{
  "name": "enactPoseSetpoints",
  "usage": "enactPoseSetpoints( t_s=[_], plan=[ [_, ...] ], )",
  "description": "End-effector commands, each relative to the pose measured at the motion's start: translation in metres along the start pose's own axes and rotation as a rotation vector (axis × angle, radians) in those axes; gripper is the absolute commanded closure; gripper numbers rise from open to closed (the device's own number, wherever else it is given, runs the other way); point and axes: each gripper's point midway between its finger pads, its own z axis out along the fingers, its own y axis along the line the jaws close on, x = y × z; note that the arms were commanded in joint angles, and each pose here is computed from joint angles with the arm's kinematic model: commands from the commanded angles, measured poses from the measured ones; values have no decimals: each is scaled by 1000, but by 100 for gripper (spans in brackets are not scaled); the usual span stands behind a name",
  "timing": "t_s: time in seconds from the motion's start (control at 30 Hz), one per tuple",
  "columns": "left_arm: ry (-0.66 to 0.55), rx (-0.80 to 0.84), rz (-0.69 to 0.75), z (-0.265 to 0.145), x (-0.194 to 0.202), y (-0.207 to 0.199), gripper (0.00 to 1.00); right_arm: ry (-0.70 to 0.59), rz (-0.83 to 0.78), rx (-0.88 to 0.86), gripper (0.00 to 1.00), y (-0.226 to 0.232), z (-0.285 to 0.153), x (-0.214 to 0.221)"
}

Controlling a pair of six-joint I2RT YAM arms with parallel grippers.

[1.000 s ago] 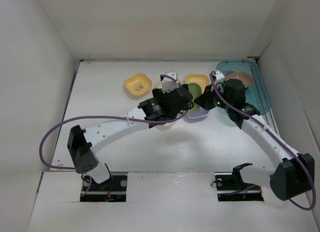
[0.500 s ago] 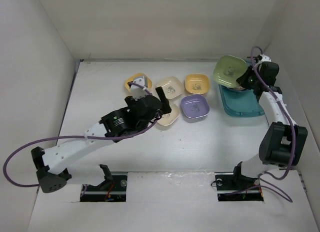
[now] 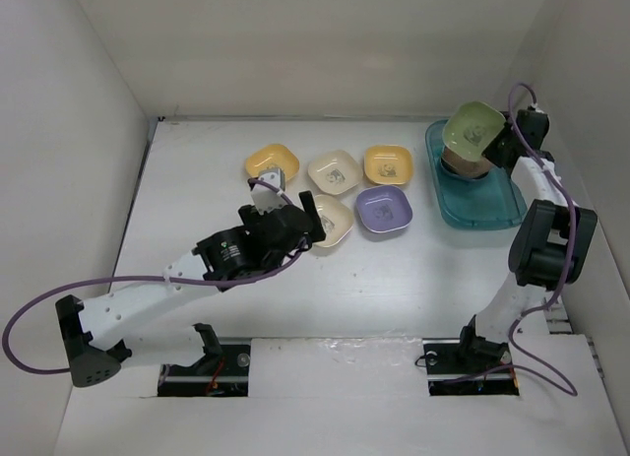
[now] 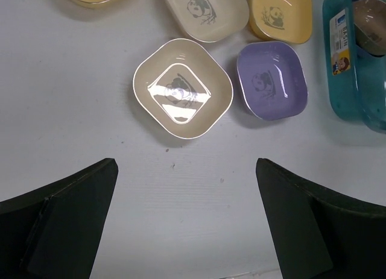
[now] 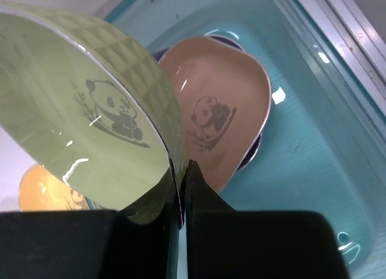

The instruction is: Place the plates into the plastic bin on the countertop

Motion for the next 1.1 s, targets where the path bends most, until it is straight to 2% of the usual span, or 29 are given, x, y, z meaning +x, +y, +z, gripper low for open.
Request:
enactPoseSetpoints(
  t_s=[0.0,0.07,0.13,0.3,0.43,0.5,0.53,0.6,0.77,0.8,0.87,0.9,0.93,1.07],
  plan=[
    [-20,5,1,1,-3,0,0,-77,37,34,91,4,-6,-36],
    [-20,5,1,1,-3,0,0,-63,28,41,77,2,-3,-33],
    [-24,10,4,1,-5,-2,0,-34,29,44,54,-3,1,-18],
    [-15,-2,18,5,0,-2,0,-41,22,9,49,6,-2,-15],
    [-10,-9,3,8,3,-3,0,-54,10,-26,38,22,-15,-20],
    [-3,-34,6,15,10,-1,0,-86,-10,-54,20,33,-29,-28],
    [9,-52,9,21,17,-1,0,-87,-18,-69,19,40,-33,-25],
    [28,-63,10,28,26,-4,0,-102,-23,-85,1,46,-47,-27],
    [73,-92,3,56,55,-6,0,-89,-66,-136,1,53,-73,-6],
    [88,-92,-17,60,58,-8,0,-37,-94,-170,1,61,-75,19],
    [105,-101,-46,76,64,-4,0,-51,-170,-224,1,77,-94,33],
    [135,-120,-65,89,70,4,0,-38,-216,-275,1,96,-102,51],
    [129,-108,-75,97,69,3,0,-10,-252,-288,1,96,-103,73],
    [137,-203,-91,123,74,27,0,51,-393,-444,1,128,-124,119]
  ],
)
